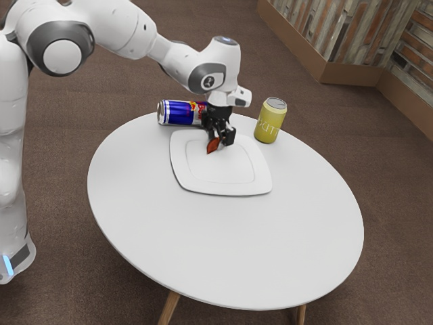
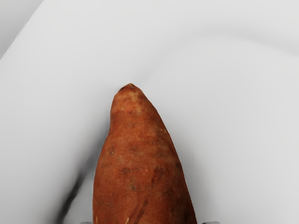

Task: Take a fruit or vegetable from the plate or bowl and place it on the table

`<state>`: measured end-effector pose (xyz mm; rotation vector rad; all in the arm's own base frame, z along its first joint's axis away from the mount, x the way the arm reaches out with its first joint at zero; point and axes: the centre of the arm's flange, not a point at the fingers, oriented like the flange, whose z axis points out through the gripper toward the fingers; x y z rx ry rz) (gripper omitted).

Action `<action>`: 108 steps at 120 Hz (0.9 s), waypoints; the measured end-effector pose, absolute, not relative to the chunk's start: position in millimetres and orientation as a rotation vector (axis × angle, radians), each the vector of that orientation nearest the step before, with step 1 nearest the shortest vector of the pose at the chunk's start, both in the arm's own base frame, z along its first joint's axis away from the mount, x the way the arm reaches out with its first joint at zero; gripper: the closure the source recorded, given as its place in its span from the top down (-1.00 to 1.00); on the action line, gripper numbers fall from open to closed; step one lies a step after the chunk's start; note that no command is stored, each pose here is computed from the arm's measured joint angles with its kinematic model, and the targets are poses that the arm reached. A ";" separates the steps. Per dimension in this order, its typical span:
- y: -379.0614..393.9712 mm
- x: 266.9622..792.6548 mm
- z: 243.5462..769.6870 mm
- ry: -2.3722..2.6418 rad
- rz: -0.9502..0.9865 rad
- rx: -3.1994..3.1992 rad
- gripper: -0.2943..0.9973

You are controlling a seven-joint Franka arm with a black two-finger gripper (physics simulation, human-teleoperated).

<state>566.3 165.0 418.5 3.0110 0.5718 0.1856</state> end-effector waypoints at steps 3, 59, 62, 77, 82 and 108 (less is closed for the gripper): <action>164.9 566.4 417.9 0.572 0.184 3.011 -0.10; -62.4 653.2 499.5 0.096 0.510 3.004 -0.25; -72.9 655.9 500.6 0.086 0.520 3.000 -0.26; -100.3 660.9 497.0 0.091 0.529 2.984 -0.24; -113.0 659.0 499.5 0.080 0.534 2.971 -0.09; -70.2 645.3 549.4 0.345 0.596 2.809 0.41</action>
